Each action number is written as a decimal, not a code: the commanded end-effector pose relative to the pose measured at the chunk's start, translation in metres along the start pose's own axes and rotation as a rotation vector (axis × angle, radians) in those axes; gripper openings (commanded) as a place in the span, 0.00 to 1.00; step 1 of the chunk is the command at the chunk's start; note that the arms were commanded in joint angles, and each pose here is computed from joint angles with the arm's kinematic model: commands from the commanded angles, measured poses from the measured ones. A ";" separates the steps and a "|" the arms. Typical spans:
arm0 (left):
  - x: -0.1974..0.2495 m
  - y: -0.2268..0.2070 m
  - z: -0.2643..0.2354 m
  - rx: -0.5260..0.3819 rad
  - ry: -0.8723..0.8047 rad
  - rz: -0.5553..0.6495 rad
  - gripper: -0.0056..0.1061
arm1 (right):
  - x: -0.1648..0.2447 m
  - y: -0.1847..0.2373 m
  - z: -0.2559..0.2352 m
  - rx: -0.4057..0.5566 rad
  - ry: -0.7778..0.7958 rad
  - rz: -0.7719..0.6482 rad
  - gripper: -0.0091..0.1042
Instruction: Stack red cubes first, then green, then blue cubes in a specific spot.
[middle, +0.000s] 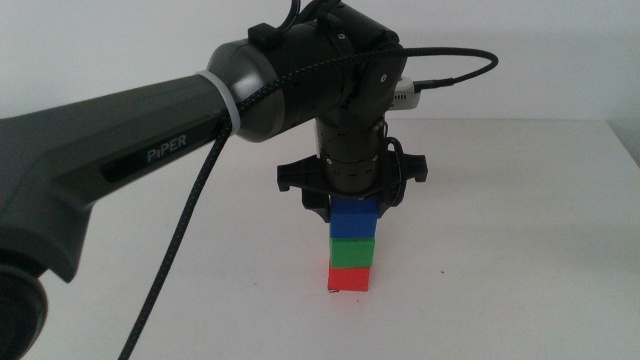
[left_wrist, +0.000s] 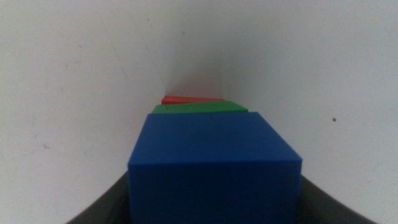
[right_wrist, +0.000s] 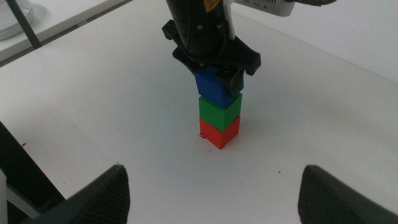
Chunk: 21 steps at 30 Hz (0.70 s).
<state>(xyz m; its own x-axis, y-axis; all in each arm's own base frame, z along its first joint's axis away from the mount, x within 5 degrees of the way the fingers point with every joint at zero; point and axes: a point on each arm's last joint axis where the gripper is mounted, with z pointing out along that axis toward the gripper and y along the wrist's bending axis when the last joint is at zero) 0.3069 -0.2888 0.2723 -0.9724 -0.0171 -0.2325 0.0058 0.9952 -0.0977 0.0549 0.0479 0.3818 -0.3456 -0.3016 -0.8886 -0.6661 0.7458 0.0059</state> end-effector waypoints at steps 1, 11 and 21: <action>-0.002 -0.001 -0.005 0.011 -0.019 0.004 0.32 | 0.000 -0.001 -0.001 0.008 -0.009 -0.011 0.76; -0.002 -0.001 -0.005 0.005 -0.025 0.025 0.64 | 0.000 -0.001 -0.001 0.008 -0.009 -0.011 0.76; 0.000 0.008 -0.070 0.118 -0.133 0.114 0.80 | 0.000 -0.001 -0.001 0.008 -0.009 -0.011 0.76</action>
<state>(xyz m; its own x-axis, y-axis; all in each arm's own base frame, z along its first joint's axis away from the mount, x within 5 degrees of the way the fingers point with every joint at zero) 0.2990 -0.2807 0.3100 -0.9480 0.0567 -0.3132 0.1035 0.9855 -0.1347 0.0549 0.0479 0.3818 -0.3445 -0.3028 -0.8886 -0.6667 0.7454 0.0045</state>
